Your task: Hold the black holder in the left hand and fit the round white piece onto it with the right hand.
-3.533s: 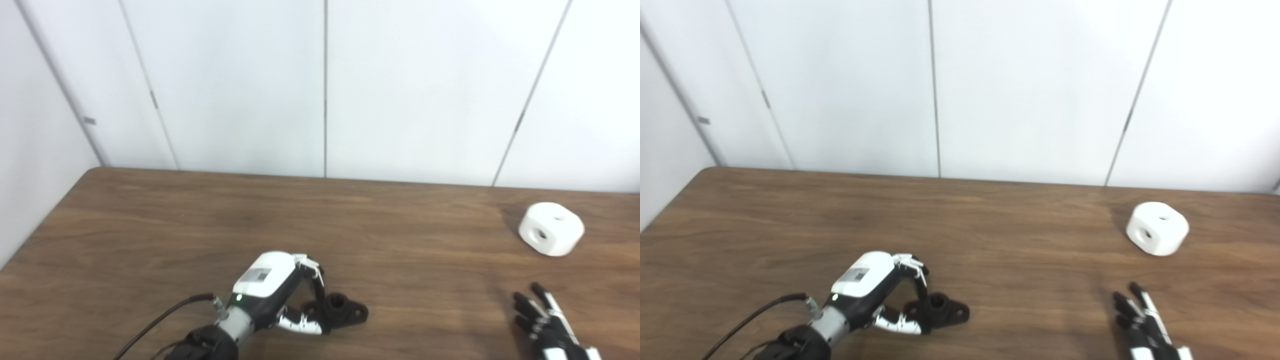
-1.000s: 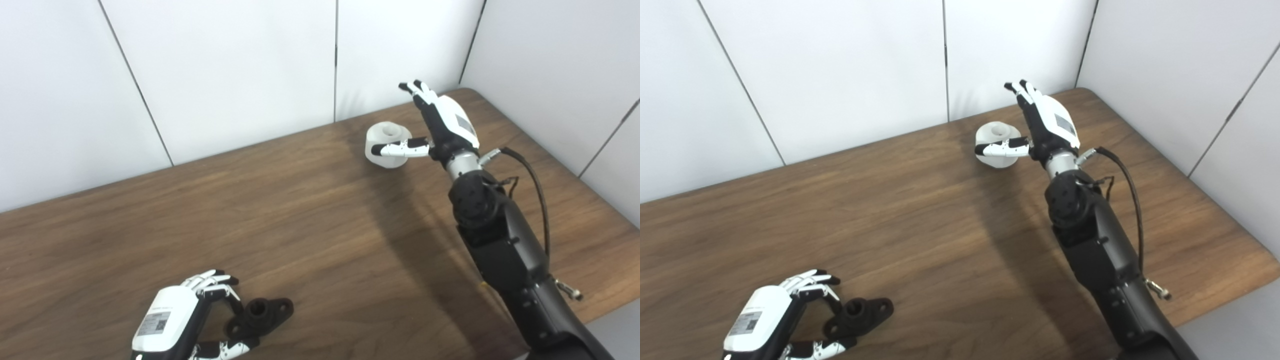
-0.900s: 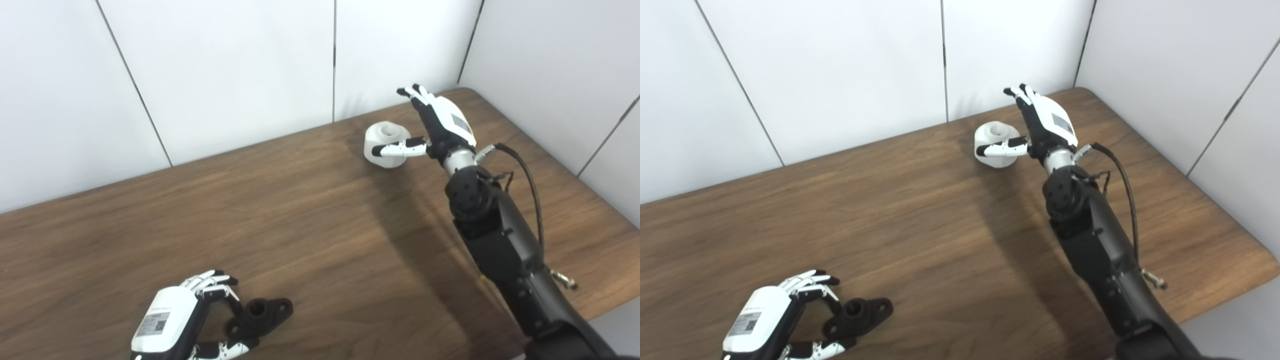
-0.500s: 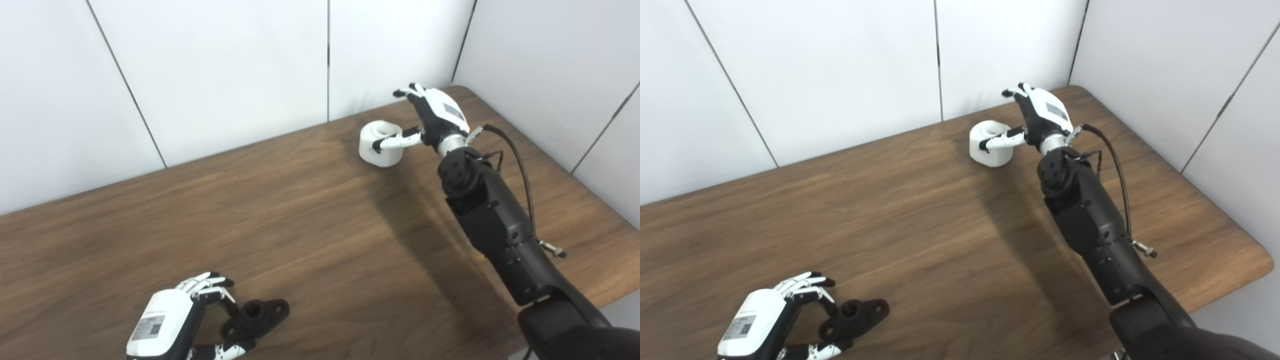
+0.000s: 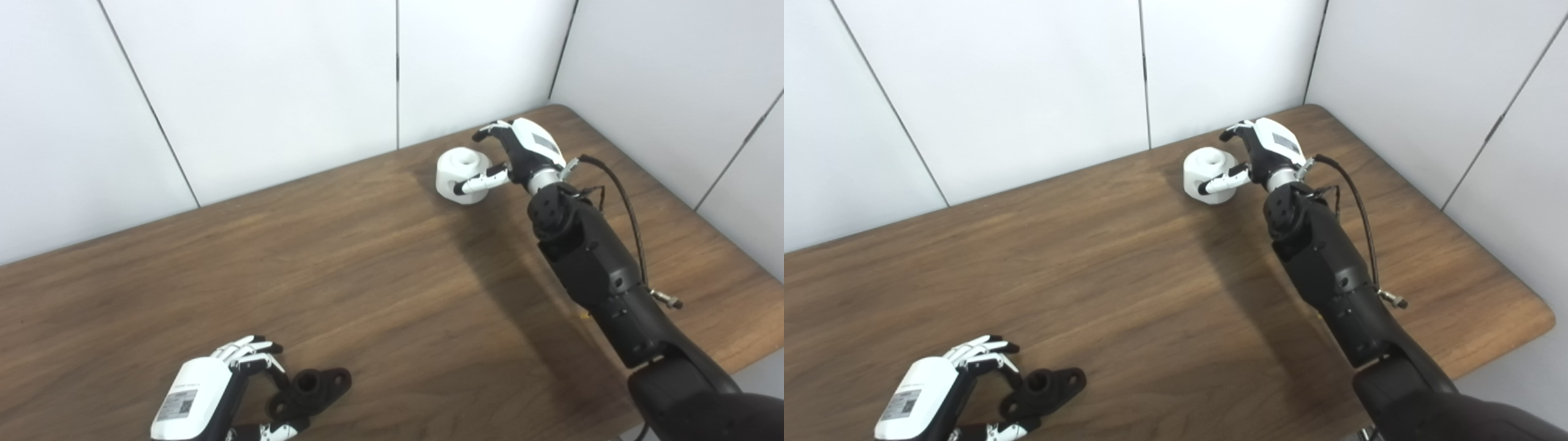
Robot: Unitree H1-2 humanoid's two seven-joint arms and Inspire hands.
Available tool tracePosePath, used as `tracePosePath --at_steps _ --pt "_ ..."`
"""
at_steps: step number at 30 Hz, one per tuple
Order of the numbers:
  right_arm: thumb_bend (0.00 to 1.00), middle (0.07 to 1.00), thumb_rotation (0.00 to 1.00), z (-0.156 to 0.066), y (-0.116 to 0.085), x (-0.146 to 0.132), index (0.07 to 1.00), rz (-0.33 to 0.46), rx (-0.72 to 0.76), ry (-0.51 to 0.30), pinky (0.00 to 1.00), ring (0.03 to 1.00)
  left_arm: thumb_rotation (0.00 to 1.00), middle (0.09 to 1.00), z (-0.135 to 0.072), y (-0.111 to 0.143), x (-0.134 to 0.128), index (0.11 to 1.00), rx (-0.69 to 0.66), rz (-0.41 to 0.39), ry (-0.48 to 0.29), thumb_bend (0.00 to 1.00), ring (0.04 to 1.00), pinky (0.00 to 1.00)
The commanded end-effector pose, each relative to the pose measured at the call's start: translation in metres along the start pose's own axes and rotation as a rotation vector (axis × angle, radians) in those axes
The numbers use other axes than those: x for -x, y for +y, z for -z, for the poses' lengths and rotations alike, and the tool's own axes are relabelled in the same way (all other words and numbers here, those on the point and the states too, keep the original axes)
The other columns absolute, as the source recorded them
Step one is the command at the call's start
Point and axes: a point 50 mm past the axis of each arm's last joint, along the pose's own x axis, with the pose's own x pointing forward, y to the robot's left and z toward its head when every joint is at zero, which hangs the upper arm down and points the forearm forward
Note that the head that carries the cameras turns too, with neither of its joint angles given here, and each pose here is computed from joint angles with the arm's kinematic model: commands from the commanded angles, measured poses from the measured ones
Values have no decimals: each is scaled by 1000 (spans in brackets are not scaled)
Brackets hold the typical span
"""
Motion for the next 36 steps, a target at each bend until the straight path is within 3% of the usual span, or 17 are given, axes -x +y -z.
tracePosePath --at_steps 1,12,36 --pt "857 934 330 -18 -25 -9 767 80 12 -43 945 1000 50 776 13 -14 17 487 -14 119 61 521 859 824" --pt "828 926 332 -15 -17 -5 744 58 24 -37 950 996 51 777 9 -14 17 487 -16 124 61 522 859 824" --pt "821 903 318 -8 -17 -3 716 59 41 -32 953 986 50 774 7 -13 17 487 -20 128 56 522 857 828"
